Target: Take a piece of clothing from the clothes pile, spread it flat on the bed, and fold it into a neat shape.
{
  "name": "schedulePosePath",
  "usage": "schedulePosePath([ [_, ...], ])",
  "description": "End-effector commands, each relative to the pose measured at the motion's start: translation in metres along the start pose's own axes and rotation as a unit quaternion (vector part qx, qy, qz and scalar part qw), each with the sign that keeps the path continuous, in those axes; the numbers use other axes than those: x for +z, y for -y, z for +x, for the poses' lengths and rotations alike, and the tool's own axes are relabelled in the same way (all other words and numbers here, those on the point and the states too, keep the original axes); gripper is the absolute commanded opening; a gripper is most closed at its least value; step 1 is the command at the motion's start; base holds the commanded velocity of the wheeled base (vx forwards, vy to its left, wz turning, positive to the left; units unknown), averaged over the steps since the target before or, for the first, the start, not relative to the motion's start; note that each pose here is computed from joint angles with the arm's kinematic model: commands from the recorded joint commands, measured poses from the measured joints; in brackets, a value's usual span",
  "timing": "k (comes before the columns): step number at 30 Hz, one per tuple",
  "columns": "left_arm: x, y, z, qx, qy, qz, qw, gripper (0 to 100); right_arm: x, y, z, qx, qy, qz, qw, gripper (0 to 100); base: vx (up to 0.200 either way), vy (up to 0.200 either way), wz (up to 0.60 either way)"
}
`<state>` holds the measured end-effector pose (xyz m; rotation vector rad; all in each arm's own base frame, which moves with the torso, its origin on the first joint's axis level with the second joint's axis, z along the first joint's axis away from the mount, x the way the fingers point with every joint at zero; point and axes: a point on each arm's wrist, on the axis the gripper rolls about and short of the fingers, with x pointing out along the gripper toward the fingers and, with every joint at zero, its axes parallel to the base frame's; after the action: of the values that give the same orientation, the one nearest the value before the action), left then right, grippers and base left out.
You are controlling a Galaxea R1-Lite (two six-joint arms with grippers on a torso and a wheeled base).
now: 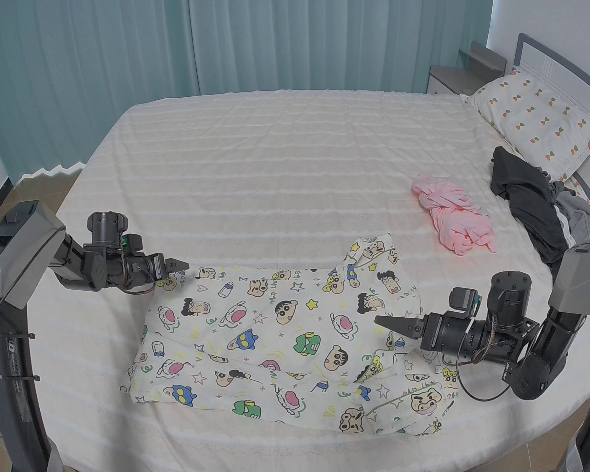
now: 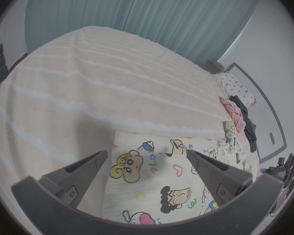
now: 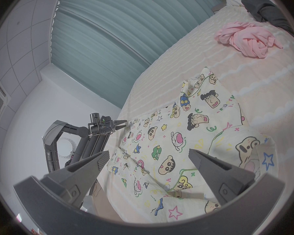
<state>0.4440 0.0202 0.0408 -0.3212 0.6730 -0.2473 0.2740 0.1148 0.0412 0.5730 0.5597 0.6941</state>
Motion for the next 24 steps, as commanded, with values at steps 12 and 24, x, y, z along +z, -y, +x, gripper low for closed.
schedulePosePath([
  [12,-0.013,-0.005,0.020,0.002,-0.019,-0.005,0.9998,100,0.013,-0.005,0.015,0.007,0.002,-0.006,1.0000,100,0.000,0.000,0.00],
  [24,-0.018,0.007,0.027,-0.010,-0.028,-0.002,0.9996,0,0.080,0.038,0.032,-0.063,0.036,0.029,0.9969,100,0.000,0.000,0.00],
])
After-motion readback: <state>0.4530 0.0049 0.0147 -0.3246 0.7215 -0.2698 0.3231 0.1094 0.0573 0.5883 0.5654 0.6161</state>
